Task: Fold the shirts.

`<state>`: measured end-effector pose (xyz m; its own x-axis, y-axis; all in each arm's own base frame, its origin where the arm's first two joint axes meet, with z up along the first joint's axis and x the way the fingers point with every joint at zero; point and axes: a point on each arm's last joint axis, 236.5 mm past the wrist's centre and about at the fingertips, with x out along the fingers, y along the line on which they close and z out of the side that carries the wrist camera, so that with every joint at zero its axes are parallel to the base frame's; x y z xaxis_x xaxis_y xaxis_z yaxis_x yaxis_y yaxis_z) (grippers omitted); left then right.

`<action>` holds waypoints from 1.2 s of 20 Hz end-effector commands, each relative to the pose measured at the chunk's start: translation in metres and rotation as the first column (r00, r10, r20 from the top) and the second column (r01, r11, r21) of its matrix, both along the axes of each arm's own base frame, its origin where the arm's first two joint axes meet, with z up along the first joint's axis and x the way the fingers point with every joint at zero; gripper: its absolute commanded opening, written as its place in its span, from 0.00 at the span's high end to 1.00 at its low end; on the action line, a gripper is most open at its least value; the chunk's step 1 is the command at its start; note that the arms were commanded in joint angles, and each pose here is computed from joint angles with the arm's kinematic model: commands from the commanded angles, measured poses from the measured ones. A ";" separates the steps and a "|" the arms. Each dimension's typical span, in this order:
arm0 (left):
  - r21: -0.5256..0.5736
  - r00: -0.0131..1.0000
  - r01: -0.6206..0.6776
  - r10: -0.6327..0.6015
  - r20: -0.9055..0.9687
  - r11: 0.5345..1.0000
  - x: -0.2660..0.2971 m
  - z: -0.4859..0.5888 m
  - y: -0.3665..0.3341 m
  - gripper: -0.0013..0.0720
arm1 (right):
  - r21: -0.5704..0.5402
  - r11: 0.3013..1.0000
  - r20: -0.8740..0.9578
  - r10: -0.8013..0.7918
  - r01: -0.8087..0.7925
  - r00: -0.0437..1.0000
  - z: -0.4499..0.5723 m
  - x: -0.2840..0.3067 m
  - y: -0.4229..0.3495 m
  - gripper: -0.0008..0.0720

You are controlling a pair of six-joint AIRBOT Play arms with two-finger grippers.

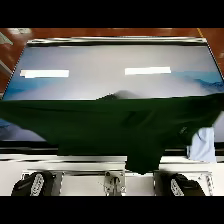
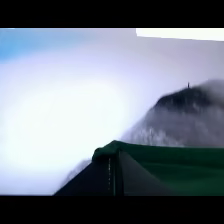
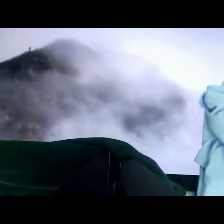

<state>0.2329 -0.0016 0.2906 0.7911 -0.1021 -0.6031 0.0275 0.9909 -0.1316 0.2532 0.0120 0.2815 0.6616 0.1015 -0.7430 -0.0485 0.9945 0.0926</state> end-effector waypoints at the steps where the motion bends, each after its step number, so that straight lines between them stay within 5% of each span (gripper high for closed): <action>1: -0.089 0.980 0.018 -0.035 -0.195 0.996 0.048 -0.069 0.017 0.94 | 0.040 0.999 -0.145 0.027 -0.022 0.989 -0.069 0.063 0.004 0.92; 6: -0.114 0.985 0.096 -0.111 -0.130 0.989 0.185 -0.128 -0.003 0.93 | 0.049 0.998 0.028 0.032 -0.033 0.999 -0.132 0.215 0.022 0.92; 11: -0.088 0.998 0.034 -0.029 0.055 0.996 0.300 -0.179 -0.018 0.93 | 0.078 0.996 0.143 -0.051 0.040 0.988 -0.188 0.301 0.013 0.92; 24: -0.128 0.937 0.055 -0.095 -0.336 0.990 0.293 -0.367 -0.045 0.93 | 0.102 0.984 -0.110 -0.133 0.144 0.985 -0.346 0.315 -0.002 0.92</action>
<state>0.5395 -0.0399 -0.0505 0.6046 -0.2189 -0.7659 0.0466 0.9696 -0.2404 0.5691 0.0158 -0.0379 0.6292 0.1038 -0.7703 0.0519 0.9832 0.1749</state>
